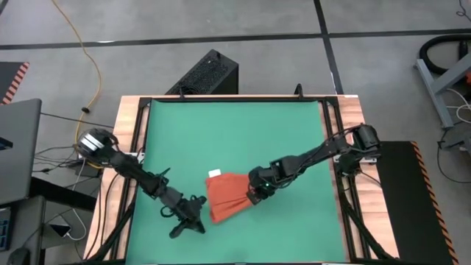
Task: Roll towel into tight, uniform cylinder
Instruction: Roll the orange towel
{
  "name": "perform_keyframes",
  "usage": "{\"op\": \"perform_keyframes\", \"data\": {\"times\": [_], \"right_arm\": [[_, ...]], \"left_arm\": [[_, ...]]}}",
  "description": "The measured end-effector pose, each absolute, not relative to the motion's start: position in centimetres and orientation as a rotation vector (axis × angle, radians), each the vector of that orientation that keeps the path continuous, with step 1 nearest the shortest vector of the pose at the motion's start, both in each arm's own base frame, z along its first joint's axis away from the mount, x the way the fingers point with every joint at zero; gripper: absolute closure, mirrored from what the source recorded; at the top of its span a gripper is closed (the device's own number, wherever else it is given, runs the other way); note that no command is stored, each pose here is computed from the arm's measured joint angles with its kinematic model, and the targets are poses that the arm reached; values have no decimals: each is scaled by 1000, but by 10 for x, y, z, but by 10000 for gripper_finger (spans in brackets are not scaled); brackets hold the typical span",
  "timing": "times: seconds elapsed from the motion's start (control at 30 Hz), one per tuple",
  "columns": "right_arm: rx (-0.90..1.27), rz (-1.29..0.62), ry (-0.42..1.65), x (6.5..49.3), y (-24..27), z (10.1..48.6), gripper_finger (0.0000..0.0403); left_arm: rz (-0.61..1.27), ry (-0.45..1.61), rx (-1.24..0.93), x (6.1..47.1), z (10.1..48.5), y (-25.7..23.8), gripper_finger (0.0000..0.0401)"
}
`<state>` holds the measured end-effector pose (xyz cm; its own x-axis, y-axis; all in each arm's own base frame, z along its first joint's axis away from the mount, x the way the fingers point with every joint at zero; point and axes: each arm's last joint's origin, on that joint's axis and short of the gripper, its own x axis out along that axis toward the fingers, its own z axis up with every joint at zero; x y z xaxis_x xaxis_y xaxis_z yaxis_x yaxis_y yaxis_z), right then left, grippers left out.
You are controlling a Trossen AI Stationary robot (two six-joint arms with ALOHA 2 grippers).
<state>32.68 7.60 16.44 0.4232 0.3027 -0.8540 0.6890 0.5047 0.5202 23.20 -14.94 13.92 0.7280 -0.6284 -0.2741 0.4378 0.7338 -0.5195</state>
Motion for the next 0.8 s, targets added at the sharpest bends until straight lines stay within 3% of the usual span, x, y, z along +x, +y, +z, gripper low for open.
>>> {"op": "perform_keyframes", "data": {"times": [0.13,0.33,0.47,0.8], "right_arm": [[1073,-318,1152,328,70,164,381],[1064,-315,1145,329,67,164,381],[1057,-317,1141,329,67,164,381],[1035,-319,1132,329,66,164,381]], "left_arm": [[-407,484,-196,233,140,-161,401],[-297,527,198,238,151,-194,401],[-269,497,286,244,168,-206,401],[-287,669,558,278,168,-236,401]]}}
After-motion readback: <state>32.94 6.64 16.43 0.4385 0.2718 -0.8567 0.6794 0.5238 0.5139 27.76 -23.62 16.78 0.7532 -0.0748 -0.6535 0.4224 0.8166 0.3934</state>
